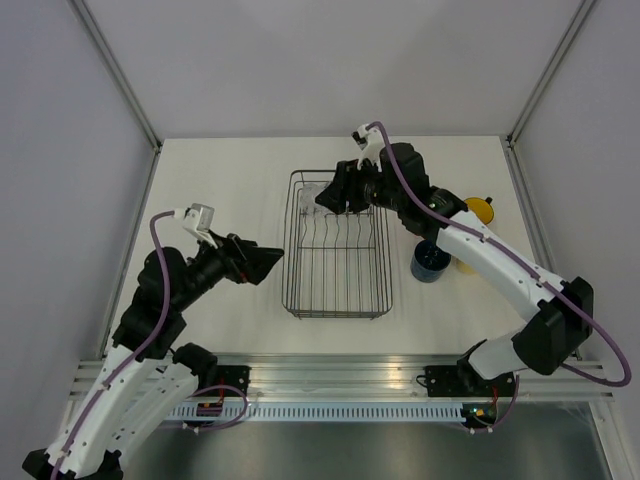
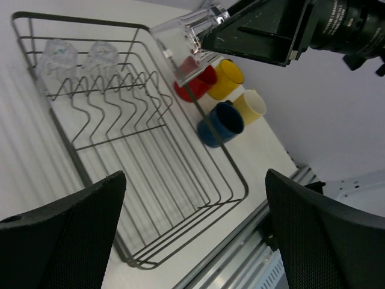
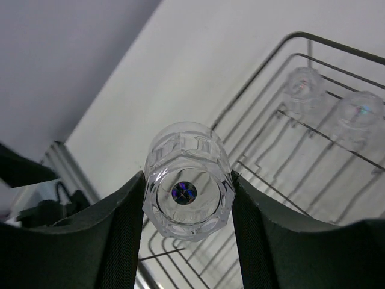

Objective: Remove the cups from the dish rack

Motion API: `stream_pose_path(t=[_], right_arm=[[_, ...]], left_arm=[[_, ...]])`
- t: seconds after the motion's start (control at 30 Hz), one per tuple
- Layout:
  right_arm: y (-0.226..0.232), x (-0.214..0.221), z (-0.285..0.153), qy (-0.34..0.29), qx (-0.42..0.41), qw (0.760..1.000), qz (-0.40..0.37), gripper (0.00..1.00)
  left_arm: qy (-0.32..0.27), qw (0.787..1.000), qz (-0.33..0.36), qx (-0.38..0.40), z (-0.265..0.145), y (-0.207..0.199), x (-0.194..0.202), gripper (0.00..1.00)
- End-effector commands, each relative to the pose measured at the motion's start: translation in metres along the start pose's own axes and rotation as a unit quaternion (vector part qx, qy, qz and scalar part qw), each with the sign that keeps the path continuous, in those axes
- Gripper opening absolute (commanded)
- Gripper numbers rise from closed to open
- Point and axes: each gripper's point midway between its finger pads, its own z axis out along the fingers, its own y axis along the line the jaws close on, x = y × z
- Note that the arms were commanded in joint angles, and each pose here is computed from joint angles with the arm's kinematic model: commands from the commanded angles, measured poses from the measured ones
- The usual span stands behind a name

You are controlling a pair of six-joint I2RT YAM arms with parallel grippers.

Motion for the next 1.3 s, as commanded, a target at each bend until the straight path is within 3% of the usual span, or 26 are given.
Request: stream_pose_path(t=[0.0,0.2,0.43,0.53,0.67,0.73,0.83,0.87,0.9,1.0,1.07,1.1,1.13,1.17,1.27], right_arm=[[0.069,-0.033,-0.030,-0.079,-0.155,0.985,0.002,0.24],[0.115,-0.023,-0.058,-0.098,-0.276,0.956,0.006,0.23],[0.150,-0.011,-0.076,-0.090,-0.351,0.932,0.013,0.23],[0.159,-0.001,-0.075,-0.081,-0.364,0.928,0.008,0.23],[0.168,0.008,-0.074,-0.075,-0.380,0.922,0.010,0.23],[0.174,0.010,-0.076,-0.075,-0.394,0.916,0.009,0.23],[0.180,0.011,-0.078,-0.078,-0.410,0.909,0.008,0.23],[0.181,0.013,-0.078,-0.075,-0.413,0.908,0.010,0.23],[0.182,0.013,-0.079,-0.077,-0.418,0.905,0.010,0.23],[0.184,0.015,-0.081,-0.077,-0.429,0.900,0.013,0.24],[0.184,0.019,-0.082,-0.074,-0.437,0.897,0.008,0.32],[0.185,0.018,-0.086,-0.079,-0.441,0.894,0.003,0.44],[0.185,0.020,-0.085,-0.079,-0.440,0.895,0.002,0.86],[0.182,0.021,-0.084,-0.085,-0.433,0.897,-0.007,0.98],[0.165,0.018,-0.071,-0.103,-0.375,0.921,-0.020,0.98]], left_arm=[[-0.050,0.990,-0.020,0.132,-0.002,-0.049,-0.022,1.00],[-0.103,0.962,-0.034,0.251,-0.016,-0.082,-0.031,1.00],[-0.122,0.945,-0.046,0.300,-0.023,-0.094,-0.034,0.98],[-0.138,0.936,-0.040,0.321,-0.030,-0.102,-0.040,0.83],[-0.148,0.932,-0.038,0.329,-0.034,-0.105,-0.043,0.51],[-0.147,0.933,-0.038,0.328,-0.033,-0.104,-0.043,0.45],[-0.146,0.933,-0.037,0.326,-0.033,-0.104,-0.043,0.23],[-0.147,0.934,-0.039,0.322,-0.033,-0.103,-0.044,0.07],[-0.146,0.937,-0.039,0.315,-0.031,-0.101,-0.043,0.02],[-0.143,0.940,-0.039,0.309,-0.029,-0.099,-0.042,0.02],[-0.141,0.943,-0.037,0.300,-0.027,-0.097,-0.042,0.02],[-0.144,0.945,-0.031,0.293,-0.025,-0.095,-0.043,0.02],[-0.140,0.948,-0.031,0.285,-0.024,-0.093,-0.042,0.02],[-0.142,0.949,-0.027,0.282,-0.025,-0.092,-0.043,0.02],[-0.143,0.958,-0.015,0.249,-0.023,-0.084,-0.045,0.02]])
